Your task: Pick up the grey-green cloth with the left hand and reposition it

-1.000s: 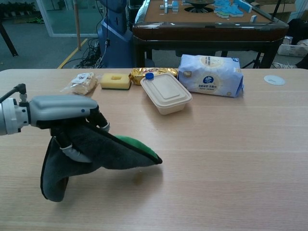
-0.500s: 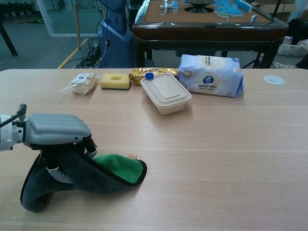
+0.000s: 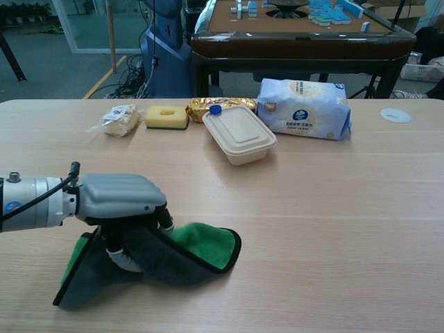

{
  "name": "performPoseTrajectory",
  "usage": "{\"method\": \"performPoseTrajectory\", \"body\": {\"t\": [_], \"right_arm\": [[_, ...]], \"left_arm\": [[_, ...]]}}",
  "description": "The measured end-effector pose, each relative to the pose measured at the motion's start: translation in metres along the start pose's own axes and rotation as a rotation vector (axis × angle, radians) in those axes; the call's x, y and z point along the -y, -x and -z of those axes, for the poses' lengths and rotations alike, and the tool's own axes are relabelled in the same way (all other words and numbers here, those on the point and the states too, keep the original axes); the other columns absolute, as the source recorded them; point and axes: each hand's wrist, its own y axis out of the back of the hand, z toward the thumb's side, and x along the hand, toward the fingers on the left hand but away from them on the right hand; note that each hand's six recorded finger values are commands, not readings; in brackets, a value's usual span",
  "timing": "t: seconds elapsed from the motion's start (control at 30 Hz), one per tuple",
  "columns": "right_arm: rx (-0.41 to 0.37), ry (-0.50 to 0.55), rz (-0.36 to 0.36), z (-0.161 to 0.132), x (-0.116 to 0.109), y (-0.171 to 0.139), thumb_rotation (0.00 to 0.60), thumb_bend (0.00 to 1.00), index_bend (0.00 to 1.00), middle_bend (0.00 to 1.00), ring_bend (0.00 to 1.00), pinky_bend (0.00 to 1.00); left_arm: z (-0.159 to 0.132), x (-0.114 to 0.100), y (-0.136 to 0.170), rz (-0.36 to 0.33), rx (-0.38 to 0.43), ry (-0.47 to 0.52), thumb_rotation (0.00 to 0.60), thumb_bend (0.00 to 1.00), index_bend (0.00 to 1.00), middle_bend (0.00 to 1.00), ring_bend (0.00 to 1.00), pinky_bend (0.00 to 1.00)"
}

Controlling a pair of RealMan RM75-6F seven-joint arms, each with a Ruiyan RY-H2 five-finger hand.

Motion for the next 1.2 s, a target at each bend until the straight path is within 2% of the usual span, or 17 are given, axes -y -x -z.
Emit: {"method": "performPoseTrajectory", "body": {"t": [0.33, 0.53, 0.77, 0.97, 1.2], "right_arm": [[0.004, 0.001, 0.003, 0.002, 0.000, 0.000, 0.600, 0.23, 0.40, 0.29, 0.23, 0.32], [0.009, 0.000, 0.005, 0.003, -0.001, -0.001, 0.600, 0.23, 0.40, 0.29, 0.23, 0.32], [0.011, -0.001, 0.006, 0.004, -0.002, -0.002, 0.600, 0.23, 0.40, 0.29, 0.23, 0.32], [0.008, -0.002, 0.004, 0.003, -0.002, -0.001, 0.600, 0.23, 0.40, 0.29, 0.23, 0.32], [0.008, -0.002, 0.004, 0.003, -0.001, 0.000, 0.600, 0.23, 0.40, 0.29, 0.23, 0.32]], "left_arm": [[0.003, -0.006, -0.025, -0.051, -0.035, 0.027, 0.600, 0.29, 0.67, 0.72, 0.72, 1.00], [0.012, -0.008, -0.037, -0.076, -0.072, 0.009, 0.600, 0.29, 0.67, 0.72, 0.71, 1.00], [0.038, -0.015, -0.042, -0.130, -0.161, -0.034, 0.600, 0.29, 0.67, 0.72, 0.71, 1.00], [0.059, -0.020, -0.041, -0.197, -0.251, -0.023, 0.600, 0.29, 0.67, 0.72, 0.71, 1.00], [0.043, -0.010, -0.043, -0.172, -0.199, 0.016, 0.600, 0.29, 0.67, 0.72, 0.71, 1.00]]}}
